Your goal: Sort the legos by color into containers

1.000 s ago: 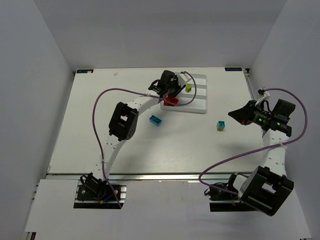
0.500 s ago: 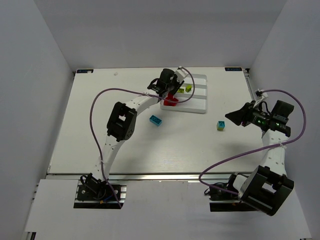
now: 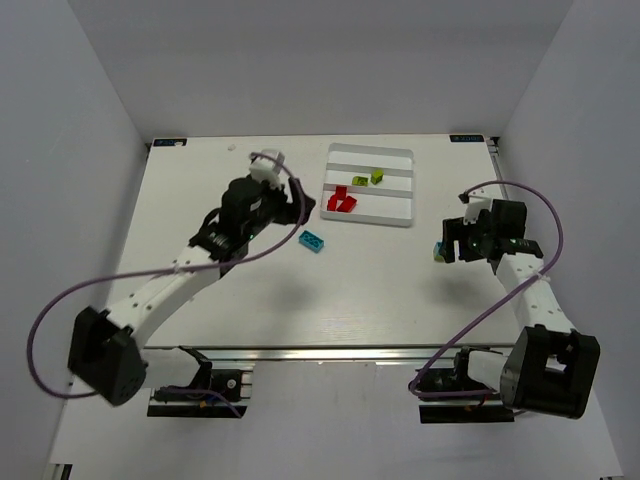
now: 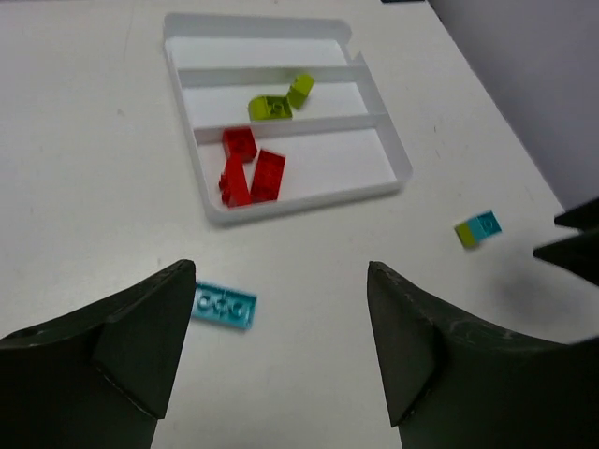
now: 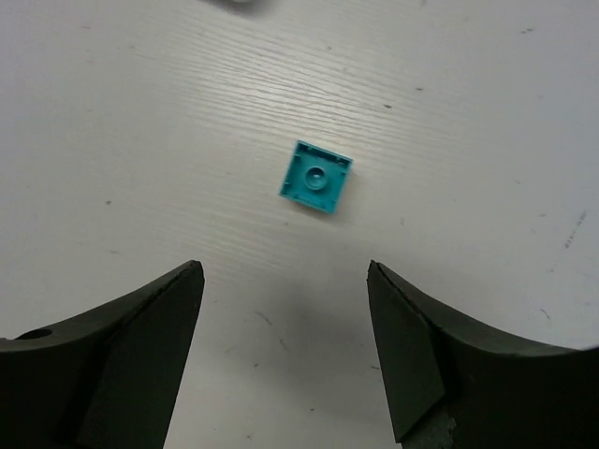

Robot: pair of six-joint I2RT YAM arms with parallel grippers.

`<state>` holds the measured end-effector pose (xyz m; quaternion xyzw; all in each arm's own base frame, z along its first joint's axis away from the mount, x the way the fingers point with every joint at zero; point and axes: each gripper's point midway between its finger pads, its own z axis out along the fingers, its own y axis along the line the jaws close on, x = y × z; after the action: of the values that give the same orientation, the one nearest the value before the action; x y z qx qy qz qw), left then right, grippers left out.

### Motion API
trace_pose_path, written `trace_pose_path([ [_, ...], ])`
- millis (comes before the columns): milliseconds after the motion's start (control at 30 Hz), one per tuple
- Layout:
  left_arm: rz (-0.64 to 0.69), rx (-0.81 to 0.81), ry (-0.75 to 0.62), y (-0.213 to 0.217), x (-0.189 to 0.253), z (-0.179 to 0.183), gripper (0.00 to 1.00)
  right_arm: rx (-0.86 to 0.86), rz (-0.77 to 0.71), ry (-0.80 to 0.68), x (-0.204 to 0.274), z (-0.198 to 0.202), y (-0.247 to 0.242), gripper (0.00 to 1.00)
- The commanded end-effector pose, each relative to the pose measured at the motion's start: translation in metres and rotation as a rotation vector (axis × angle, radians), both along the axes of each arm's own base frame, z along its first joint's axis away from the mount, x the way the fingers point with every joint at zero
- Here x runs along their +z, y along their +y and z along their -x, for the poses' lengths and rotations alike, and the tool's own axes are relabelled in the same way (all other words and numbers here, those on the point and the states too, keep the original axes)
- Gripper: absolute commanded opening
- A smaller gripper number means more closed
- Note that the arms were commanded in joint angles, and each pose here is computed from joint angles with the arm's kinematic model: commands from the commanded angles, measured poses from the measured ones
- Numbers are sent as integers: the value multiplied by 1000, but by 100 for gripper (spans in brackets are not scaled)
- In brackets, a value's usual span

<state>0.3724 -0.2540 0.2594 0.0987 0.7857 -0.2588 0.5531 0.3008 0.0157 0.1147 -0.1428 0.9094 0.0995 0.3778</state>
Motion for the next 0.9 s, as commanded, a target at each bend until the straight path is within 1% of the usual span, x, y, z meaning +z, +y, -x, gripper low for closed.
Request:
trace_pose_path([
  [0,-44,22,137,35,-60,54,84,-196,109,-26,1,-22,-28,78],
  [33,-52,34,114,42,-58,59,84,-217,106,-23,0,-26,-29,78],
  [67,-85,49,123,53,-64,67,84,-223,96,-13,-1,-28,-27,78],
  [100,-91,60,81,63,-54,75,84,-234,61,-1,-3,-30,-23,78],
  [133,-108,74,73,71,-56,79,84,-213,22,28,-9,-32,-14,78],
  [167,-147,101,90,82,-71,86,85,-208,2,39,-9,-36,-10,77],
  [233,-154,130,61,94,-69,93,86,-204,-37,70,-15,-41,-2,76],
  [267,-162,136,57,96,-70,96,86,-205,-41,68,-13,-46,0,75],
  [367,-148,131,17,97,-56,97,87,-233,-37,83,-15,-57,-1,73],
  [500,-154,147,17,102,-52,95,86,-235,-22,96,-19,-62,0,71],
  [733,-162,125,22,99,-55,99,86,-236,33,160,-43,-56,-1,68],
  [867,-161,124,24,99,-55,99,86,-233,52,165,-46,-56,0,67],
])
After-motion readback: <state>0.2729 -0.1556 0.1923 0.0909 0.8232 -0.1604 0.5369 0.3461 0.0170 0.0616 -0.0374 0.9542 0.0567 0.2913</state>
